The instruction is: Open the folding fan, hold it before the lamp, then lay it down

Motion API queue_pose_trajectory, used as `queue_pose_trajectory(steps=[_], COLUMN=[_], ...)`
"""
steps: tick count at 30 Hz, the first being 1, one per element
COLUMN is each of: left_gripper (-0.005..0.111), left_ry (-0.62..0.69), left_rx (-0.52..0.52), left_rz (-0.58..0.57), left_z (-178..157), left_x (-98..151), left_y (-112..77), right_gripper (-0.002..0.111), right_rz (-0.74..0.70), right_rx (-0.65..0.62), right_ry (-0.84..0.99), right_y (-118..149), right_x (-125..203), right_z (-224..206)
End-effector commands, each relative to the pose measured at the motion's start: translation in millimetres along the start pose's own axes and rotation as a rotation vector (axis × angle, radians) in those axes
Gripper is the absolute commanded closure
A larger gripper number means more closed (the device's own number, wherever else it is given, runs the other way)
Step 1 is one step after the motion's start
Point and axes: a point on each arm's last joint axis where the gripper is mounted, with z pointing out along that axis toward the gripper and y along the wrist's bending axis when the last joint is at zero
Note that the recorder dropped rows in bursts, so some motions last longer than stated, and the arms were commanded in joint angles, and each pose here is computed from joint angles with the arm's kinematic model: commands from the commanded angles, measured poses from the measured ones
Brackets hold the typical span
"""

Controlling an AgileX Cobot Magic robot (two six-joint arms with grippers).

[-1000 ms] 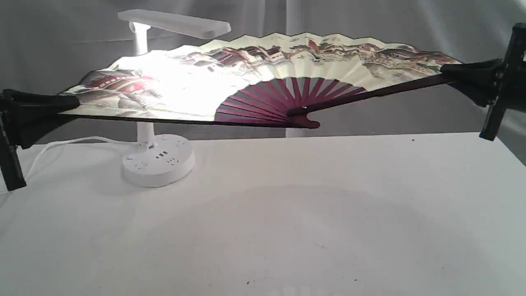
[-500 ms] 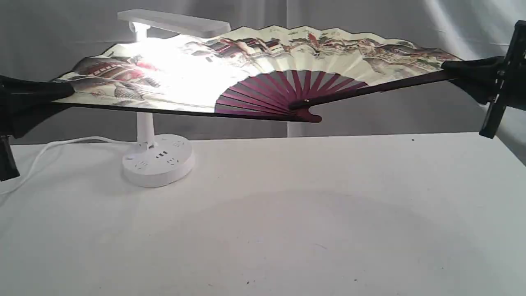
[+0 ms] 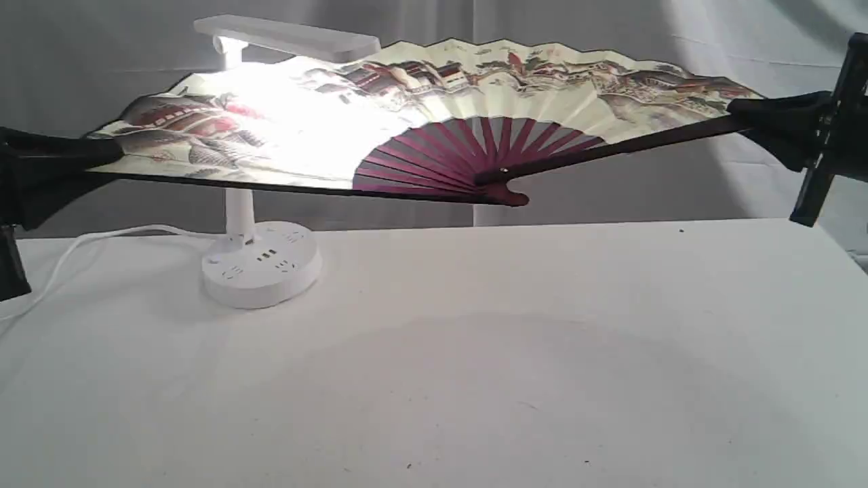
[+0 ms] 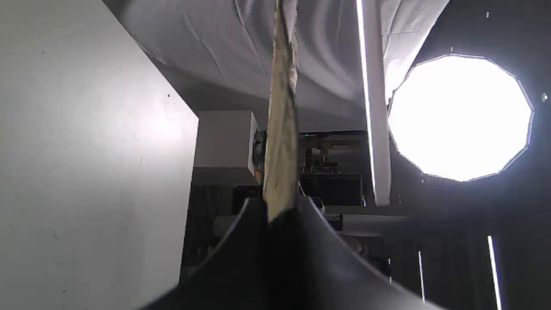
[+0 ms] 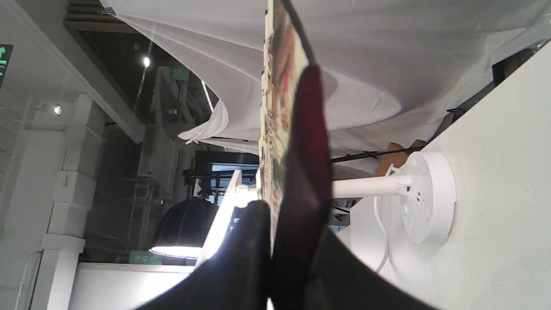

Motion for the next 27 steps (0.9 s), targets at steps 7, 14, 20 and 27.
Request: queue_pose_trajectory(steps=[7,14,20,27], left_gripper=[0.107,0.107,0.107,0.107], left_ry=[-0.046,-0.025,-0.024,-0.02], left_rx=[0.045,0.054,0.047,0.037], left_rz=[-0.025,-0.021,-0.003,0.006], left_z=[-4.8,-4.8,-4.7,-4.7], left_x=[-3.7,-1.7,-1.6,-1.3], left_y=[-9.4,-10.3,-9.7,-8.8], right_gripper=[0.108,0.108,0.108,0.108], right_rz=[-0.059,-0.059,-0.063,-0.09], right_rx=[0.027,0.027,0.027,0.028], right_ry=[-0.069,-0.069,-0.069,-0.069], right_y=[3.3,3.3,3.3,3.3], right_x=[-7.3,-7.3,-7.3,-7.3], right_z=[-3.8,-3.8,-3.8,-3.8])
